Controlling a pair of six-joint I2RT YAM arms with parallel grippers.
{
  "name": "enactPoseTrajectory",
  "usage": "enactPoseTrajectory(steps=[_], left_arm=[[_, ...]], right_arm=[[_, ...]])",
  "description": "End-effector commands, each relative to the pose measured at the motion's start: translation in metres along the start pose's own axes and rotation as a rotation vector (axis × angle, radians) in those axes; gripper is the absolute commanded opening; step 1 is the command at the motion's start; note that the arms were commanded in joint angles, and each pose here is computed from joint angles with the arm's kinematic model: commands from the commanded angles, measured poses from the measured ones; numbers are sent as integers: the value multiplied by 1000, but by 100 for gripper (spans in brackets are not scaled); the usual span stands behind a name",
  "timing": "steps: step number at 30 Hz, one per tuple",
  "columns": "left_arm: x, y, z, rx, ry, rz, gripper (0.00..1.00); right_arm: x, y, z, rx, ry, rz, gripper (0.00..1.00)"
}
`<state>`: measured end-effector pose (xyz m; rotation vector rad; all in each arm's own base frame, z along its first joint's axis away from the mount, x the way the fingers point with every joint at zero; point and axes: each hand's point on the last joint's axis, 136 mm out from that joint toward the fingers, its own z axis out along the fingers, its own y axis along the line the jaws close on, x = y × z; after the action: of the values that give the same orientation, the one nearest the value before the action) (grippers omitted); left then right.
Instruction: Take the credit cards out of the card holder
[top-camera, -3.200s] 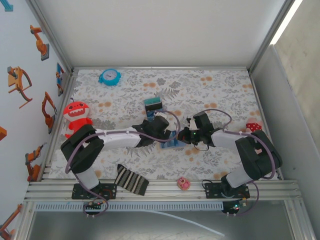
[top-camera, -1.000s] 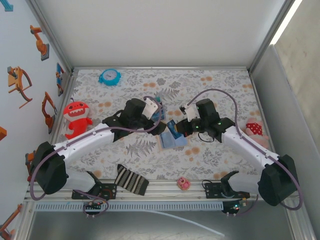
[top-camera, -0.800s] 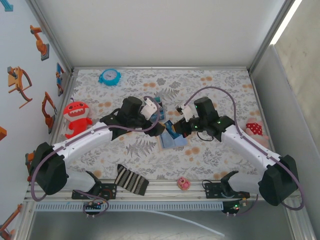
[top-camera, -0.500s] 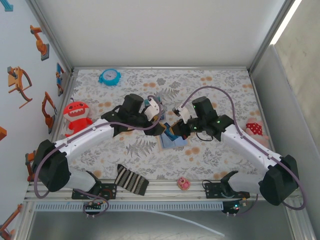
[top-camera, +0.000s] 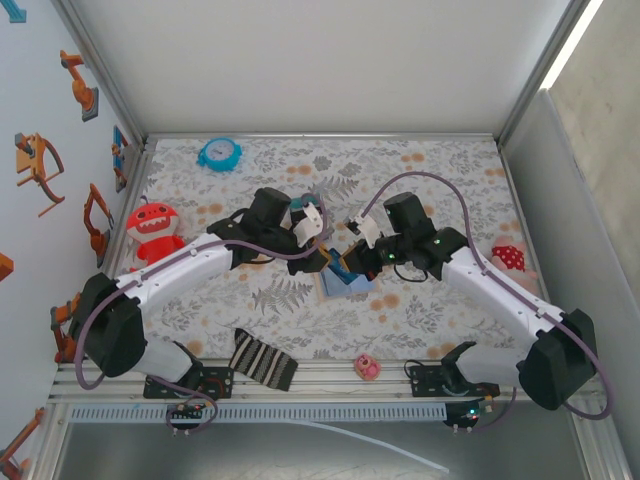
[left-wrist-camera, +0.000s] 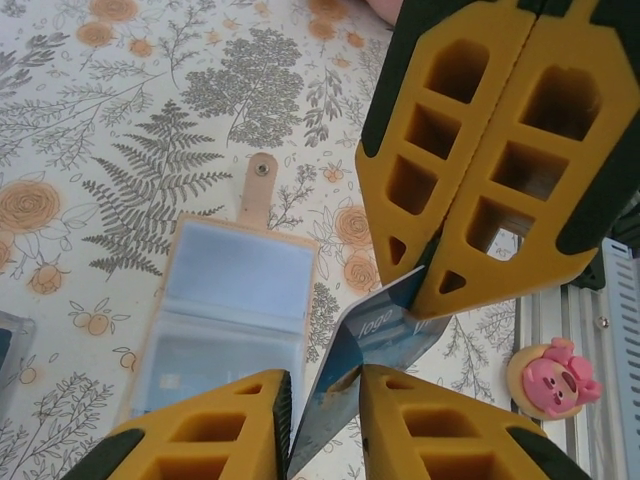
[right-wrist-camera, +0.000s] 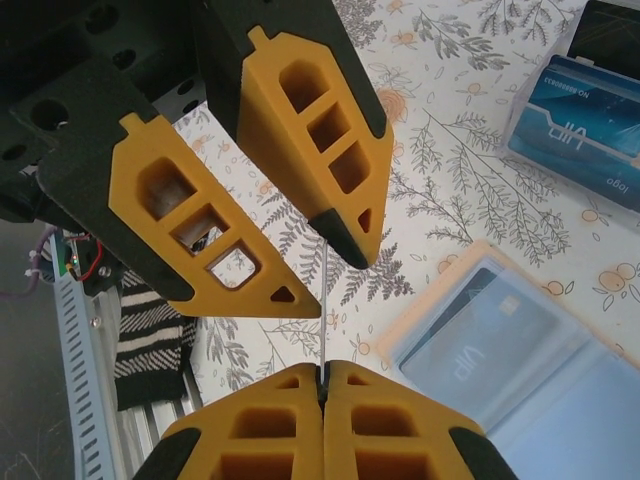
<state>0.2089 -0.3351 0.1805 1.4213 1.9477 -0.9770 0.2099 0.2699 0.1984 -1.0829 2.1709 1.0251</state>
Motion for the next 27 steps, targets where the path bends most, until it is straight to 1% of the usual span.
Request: enactPoseTrajectory(steps=[1, 3, 6, 7, 16, 17, 18, 21, 22, 25, 27], left_arm=[[-7, -6, 0, 47, -12, 26, 20], [-6, -8, 0, 58, -13, 25, 15], [-6, -10, 0, 68, -16, 33, 3], [-6, -10, -1, 69, -18, 37, 0], [-8, -20, -8, 94, -38, 73, 0], [-9, -21, -10, 92, -43, 75, 0], [-11, -21, -12, 86, -53, 78, 0], [-15, -19, -22, 58, -104, 75, 0], [-17, -18, -26, 47, -124, 73, 0], [-20, -10, -39, -15, -181, 42, 0], [-23, -6, -49, -57, -233, 24, 0]], right_arm=[[-22, 19, -5, -82, -56, -67, 0], [-23, 19, -5, -84, -56, -69, 0], [-23, 20, -4, -90, -58, -70, 0], [-23, 19, -4, -89, -59, -70, 0], [-18, 20, -4, -92, -45, -96, 0], [-18, 19, -4, -80, -43, -96, 2], [-17, 17, -5, -70, -43, -94, 8], [-14, 12, -7, -28, -58, -98, 32], [-13, 11, -8, -17, -70, -101, 36], [-16, 4, -13, 41, -132, -96, 45], [-20, 3, -16, 51, -194, -92, 47]])
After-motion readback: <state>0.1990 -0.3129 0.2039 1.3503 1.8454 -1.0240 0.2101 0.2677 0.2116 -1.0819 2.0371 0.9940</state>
